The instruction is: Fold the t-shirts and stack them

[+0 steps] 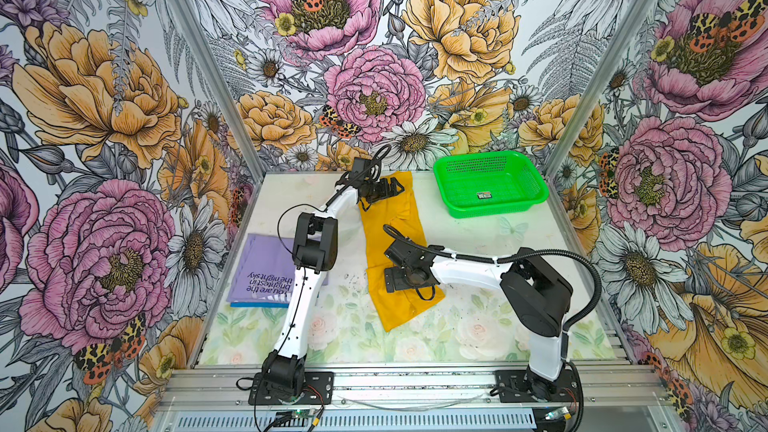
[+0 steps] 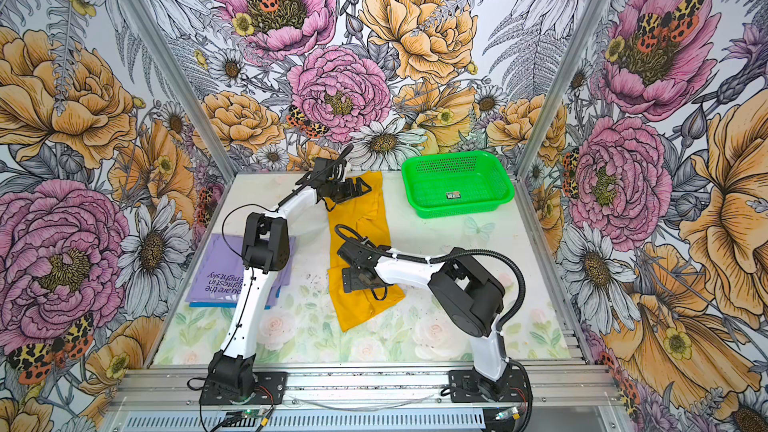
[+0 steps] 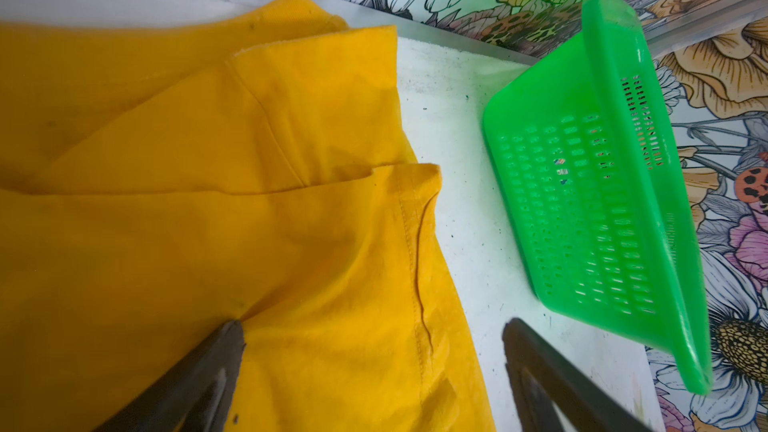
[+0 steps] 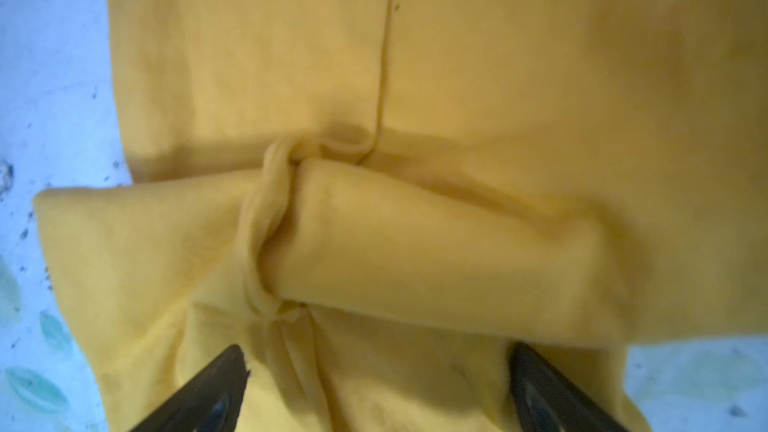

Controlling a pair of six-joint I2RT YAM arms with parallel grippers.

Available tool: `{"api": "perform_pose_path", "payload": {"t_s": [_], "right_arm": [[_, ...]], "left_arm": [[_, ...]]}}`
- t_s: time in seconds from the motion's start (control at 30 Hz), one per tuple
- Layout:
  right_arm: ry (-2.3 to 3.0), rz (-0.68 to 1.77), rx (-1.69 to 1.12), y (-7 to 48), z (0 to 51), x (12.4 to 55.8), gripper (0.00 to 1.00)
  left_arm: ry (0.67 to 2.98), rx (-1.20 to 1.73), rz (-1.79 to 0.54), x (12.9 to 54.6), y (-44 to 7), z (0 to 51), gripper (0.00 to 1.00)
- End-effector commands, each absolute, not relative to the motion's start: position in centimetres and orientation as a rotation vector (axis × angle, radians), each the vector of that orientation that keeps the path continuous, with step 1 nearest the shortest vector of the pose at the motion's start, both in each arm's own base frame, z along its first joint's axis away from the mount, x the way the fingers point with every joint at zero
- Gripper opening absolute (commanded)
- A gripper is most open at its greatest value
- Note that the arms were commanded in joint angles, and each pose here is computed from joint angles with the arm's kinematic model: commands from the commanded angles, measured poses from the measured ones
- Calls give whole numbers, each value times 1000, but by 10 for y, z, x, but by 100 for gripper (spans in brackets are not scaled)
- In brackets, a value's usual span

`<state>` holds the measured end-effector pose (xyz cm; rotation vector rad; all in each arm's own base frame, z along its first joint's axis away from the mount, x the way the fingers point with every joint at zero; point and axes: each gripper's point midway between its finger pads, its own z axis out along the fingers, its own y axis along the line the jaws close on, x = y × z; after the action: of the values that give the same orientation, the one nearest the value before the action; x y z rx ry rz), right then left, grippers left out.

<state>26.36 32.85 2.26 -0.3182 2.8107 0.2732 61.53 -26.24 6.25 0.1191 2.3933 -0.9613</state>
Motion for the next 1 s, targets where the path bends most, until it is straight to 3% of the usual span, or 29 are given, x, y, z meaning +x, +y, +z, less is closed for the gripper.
{"api": "perform_pose_path", "payload": {"t_s": [0.0,0.37,0.6,0.77,0.97], "right_arm": [[3122,214,-370,306,-29,179,99],[3162,230,-456,279,-19,122,100],[2941,427,-408,282,50,158,100],[2893,460,-324,253,70,182,99],[2876,417,-265,217,76,208,99]], "left_arm": [[2368,187,-981,609,-272,82,99],[2312,245,-968,602,-277,119,99],[2265,280,-961,579,-273,171,99],[2325,175,-877,528,-242,194,99],[2464,67,-719,419,-210,169,99]]}}
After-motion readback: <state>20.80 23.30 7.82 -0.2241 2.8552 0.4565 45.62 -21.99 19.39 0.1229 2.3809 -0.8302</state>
